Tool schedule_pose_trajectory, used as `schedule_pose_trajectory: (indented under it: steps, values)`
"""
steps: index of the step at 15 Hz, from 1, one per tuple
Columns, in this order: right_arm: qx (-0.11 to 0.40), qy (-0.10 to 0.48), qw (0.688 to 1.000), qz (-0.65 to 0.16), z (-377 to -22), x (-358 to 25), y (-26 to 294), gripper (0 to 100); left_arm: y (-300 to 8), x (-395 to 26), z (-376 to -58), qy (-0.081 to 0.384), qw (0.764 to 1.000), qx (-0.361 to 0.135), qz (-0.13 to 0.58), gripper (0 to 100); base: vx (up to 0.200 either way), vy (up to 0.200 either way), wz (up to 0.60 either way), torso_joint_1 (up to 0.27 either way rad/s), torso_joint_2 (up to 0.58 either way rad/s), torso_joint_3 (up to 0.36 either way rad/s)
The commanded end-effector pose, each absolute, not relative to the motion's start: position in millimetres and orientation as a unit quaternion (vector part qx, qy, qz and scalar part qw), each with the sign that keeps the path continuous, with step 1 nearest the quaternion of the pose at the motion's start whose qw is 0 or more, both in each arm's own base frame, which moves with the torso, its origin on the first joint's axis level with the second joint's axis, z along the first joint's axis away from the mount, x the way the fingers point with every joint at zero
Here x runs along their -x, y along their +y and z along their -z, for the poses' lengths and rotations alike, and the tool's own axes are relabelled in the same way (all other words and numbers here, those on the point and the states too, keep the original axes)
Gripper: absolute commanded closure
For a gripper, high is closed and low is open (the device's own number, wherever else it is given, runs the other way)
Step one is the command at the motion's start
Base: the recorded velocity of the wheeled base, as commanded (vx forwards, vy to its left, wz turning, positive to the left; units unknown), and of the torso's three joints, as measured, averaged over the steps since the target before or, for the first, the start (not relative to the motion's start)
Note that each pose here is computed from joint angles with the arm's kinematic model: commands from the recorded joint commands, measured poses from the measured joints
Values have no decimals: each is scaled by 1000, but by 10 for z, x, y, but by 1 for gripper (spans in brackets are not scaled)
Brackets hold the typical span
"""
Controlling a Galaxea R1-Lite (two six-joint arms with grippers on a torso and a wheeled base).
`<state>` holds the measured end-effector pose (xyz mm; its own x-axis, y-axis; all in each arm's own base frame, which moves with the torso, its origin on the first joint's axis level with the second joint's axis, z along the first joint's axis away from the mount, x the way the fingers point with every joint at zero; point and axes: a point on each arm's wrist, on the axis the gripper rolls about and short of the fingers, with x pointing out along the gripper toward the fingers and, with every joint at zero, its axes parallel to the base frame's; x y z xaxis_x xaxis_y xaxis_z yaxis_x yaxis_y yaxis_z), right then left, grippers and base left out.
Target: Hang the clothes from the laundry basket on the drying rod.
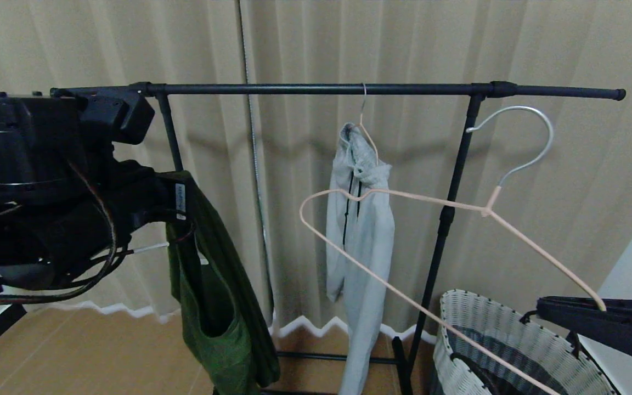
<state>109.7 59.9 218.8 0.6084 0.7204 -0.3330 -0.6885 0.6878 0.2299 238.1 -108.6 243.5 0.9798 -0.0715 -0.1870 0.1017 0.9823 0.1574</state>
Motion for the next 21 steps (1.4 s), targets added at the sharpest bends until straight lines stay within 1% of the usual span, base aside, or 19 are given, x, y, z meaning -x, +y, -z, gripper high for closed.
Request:
schedule_pose_trajectory:
  steps: [1,3,5,8,11,15,17,18,21]
  values:
    - [-30,234,873,-426,-2150,-1236,799,100,-1206,-2582,-2441,91,991,-83,46,100,0,0,0,0,0,0]
    - [-40,243,862,-444,-2192,-1245,898,100,-1308,-2676,-2495,83,993,-67,50,100,0,0,0,0,0,0]
    - [-45,257,856,-446,-2205,-1312,1021,100,-1398,-2728,-2483,85,993,-70,37,100,0,0,0,0,0,0]
    - [-44,258,854,-450,-2247,-1395,1139,100,-1484,-2800,-2475,84,993,-72,35,100,0,0,0,0,0,0]
    - [-44,259,853,-451,-2266,-1461,1192,100,-1504,-2880,-2442,86,993,-79,-23,100,0,0,0,0,0,0]
    - [-57,270,851,-447,-2286,-1599,1295,100,-1558,-2837,-2452,84,993,-80,-15,100,0,0,0,0,0,0]
    - [-91,261,853,-443,-2301,-1680,1421,100,-1558,-2837,-2452,84,993,-79,-15,100,0,0,0,0,0,0]
    - [-90,260,858,-433,-2274,-1729,1454,100,-1562,-2834,-2447,85,993,-79,-15,100,0,0,0,0,0,0]
    - [-90,258,860,-431,-2228,-1797,1514,100,-1575,-2827,-2447,85,993,-79,-12,100,0,0,0,0,0,0]
